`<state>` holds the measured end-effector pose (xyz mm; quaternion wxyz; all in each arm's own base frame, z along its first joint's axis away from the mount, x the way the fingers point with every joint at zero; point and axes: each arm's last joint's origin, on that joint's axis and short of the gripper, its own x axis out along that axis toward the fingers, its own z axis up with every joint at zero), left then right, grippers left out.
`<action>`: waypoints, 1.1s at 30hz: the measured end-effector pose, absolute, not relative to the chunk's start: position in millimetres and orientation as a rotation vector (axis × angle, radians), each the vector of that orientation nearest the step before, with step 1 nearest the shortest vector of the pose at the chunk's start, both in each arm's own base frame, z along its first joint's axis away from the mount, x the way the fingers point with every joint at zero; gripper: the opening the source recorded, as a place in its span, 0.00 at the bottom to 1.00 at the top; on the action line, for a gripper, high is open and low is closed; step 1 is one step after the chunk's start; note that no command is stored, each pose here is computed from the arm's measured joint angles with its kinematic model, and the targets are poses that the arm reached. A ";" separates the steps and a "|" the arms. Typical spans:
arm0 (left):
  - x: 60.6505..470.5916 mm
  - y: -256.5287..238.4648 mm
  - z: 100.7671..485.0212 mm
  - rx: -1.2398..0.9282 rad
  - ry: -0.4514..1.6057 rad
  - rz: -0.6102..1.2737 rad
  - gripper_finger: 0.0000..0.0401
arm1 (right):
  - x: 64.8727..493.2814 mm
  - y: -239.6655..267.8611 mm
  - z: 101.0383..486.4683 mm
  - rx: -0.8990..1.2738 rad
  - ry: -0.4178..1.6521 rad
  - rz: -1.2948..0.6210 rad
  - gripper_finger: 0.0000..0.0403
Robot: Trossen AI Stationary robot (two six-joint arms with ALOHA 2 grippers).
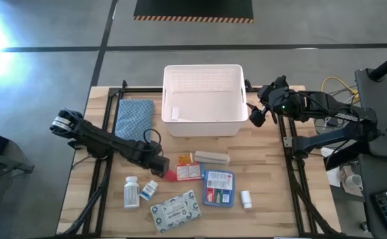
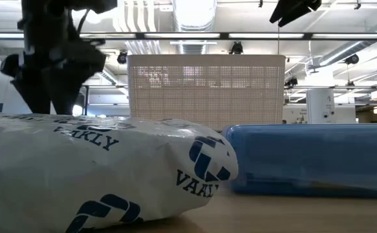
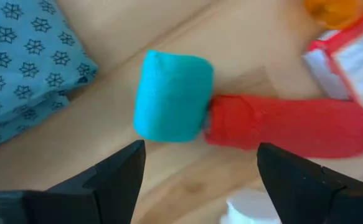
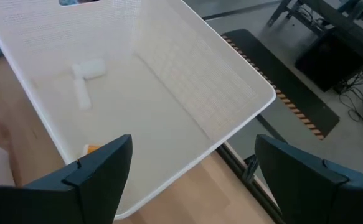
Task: Pick & place medical supplies in basket/bin
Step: Put the blue bandage into the white bin
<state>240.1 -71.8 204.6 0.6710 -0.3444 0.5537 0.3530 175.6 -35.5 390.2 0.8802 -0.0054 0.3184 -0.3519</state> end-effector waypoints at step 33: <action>249.0 -37.5 199.6 -0.556 1.291 0.654 0.71 | 175.5 -35.6 390.1 0.035 0.644 -0.754 0.81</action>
